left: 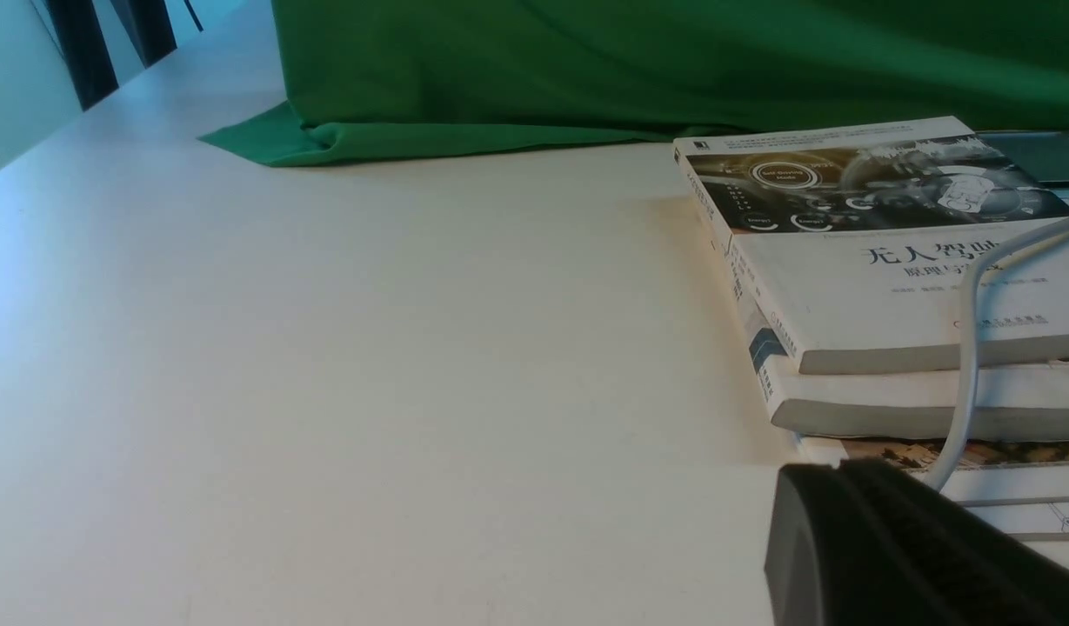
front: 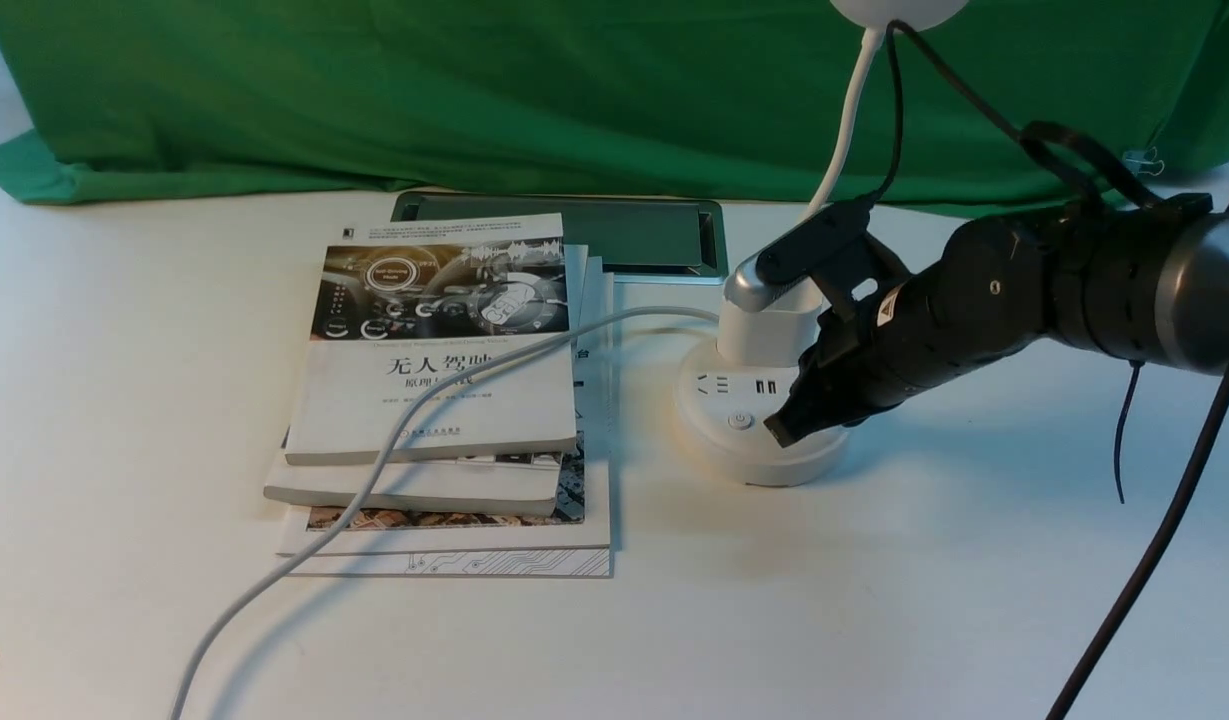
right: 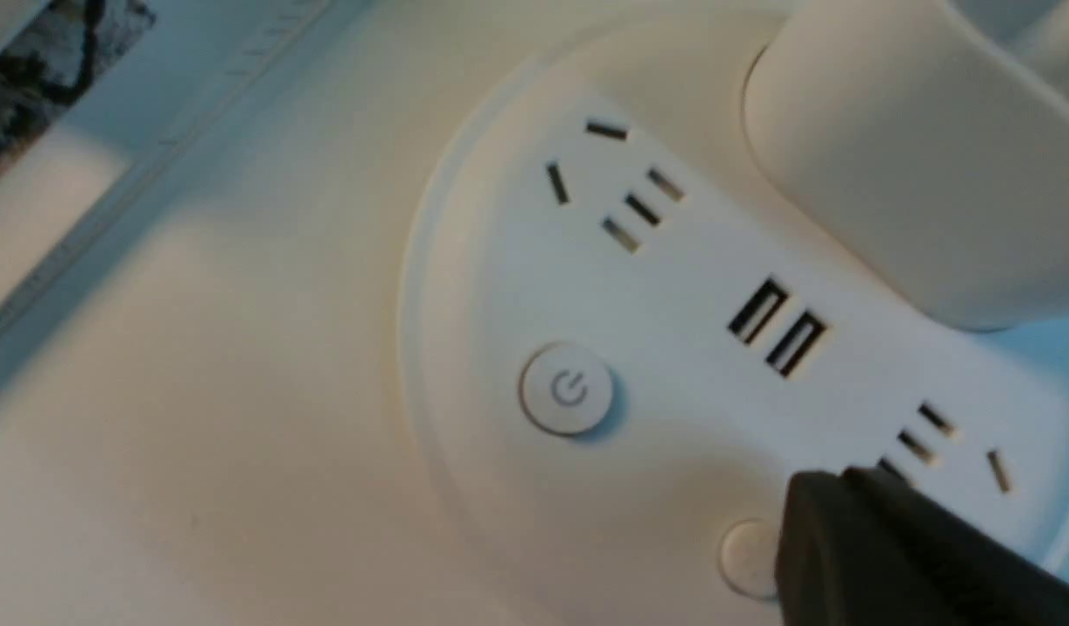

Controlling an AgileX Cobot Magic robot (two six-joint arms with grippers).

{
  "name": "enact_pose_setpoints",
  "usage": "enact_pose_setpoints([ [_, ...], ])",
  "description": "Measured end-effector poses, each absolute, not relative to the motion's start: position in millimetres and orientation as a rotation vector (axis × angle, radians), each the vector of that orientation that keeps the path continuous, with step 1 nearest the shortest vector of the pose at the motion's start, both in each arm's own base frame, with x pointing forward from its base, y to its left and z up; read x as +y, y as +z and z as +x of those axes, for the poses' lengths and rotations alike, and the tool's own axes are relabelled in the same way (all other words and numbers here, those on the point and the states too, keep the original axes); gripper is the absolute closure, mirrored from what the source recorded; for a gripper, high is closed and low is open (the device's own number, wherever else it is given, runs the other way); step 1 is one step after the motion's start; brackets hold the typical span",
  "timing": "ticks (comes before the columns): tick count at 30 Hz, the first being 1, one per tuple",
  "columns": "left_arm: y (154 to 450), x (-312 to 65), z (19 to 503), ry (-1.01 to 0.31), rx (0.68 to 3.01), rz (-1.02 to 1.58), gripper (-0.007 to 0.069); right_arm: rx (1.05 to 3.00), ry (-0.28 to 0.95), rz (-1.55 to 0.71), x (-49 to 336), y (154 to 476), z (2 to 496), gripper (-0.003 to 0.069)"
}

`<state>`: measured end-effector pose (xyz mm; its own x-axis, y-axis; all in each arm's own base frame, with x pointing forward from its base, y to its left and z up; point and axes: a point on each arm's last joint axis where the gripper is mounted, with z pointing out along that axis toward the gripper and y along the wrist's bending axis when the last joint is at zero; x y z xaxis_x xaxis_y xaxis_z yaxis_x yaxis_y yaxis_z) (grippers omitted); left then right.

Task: Turn on the desk lamp on the white desktop with your hand.
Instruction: 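Press the button on the base of the white desk lamp with the right gripper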

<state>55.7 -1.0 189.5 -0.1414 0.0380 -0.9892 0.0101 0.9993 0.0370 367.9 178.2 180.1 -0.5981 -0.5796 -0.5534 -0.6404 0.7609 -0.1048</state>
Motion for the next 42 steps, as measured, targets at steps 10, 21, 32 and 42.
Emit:
enact_pose_setpoints([
  [10,189.5,-1.0,55.7,0.024,1.713,0.036,0.0604,2.380,0.140,-0.906,179.9,174.2,370.9,0.0629],
  [21,189.5,-0.8,55.7,0.032,1.713,0.042,0.0604,2.387,0.148,-0.925,185.3,171.1,369.4,0.0629],
  [32,189.5,-0.8,55.7,0.032,1.713,0.042,0.0604,2.389,0.131,-0.959,183.0,178.6,365.6,0.0629],
  [42,189.5,-0.8,55.7,0.033,1.713,0.042,0.0604,2.383,0.126,-0.966,181.6,185.8,363.2,0.0629],
])
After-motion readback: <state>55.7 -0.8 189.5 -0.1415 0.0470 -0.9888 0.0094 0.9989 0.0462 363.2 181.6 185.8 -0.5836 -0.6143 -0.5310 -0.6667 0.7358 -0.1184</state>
